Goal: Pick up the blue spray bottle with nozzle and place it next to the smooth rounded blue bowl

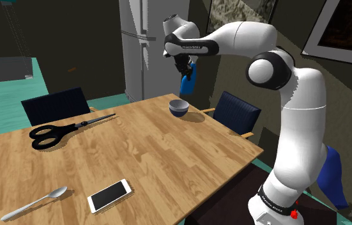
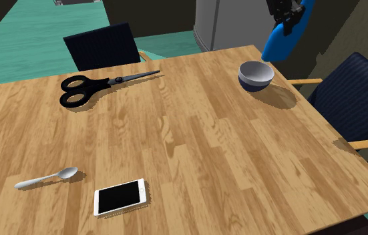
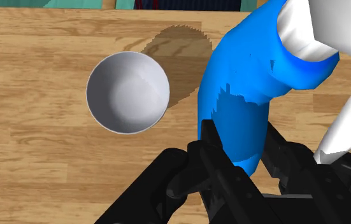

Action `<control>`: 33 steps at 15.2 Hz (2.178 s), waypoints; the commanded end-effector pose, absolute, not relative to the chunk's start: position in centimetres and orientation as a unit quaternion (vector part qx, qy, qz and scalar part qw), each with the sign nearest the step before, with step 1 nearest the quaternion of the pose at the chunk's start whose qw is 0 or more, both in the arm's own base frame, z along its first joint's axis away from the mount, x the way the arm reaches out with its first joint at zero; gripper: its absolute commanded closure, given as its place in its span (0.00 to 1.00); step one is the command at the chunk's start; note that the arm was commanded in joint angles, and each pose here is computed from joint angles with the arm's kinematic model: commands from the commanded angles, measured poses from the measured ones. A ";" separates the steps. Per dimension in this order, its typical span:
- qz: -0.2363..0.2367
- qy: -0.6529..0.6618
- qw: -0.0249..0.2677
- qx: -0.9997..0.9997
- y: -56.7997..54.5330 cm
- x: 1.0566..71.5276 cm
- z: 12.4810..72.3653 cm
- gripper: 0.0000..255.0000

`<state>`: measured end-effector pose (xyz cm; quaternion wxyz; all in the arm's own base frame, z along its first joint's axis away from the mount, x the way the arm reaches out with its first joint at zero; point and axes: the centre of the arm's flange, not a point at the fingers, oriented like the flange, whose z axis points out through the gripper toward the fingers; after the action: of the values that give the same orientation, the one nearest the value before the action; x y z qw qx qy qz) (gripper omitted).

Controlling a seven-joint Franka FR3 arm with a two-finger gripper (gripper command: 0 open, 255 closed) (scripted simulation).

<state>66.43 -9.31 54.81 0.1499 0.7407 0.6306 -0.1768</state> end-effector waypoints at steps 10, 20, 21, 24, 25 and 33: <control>-0.177 0.631 0.150 0.741 -9.3 66.3 49.0 1.00; -0.177 0.631 0.150 0.741 -9.3 66.3 43.7 1.00; -0.177 0.631 0.150 0.741 -9.3 66.3 43.2 1.00; -0.177 0.631 0.150 0.741 -9.3 66.3 41.6 1.00; -0.177 0.631 0.150 0.741 -9.3 66.3 41.1 1.00; -0.177 0.631 0.150 0.741 -9.3 66.3 36.8 1.00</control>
<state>66.34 -9.44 37.32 0.1500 0.7407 0.6306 -0.1767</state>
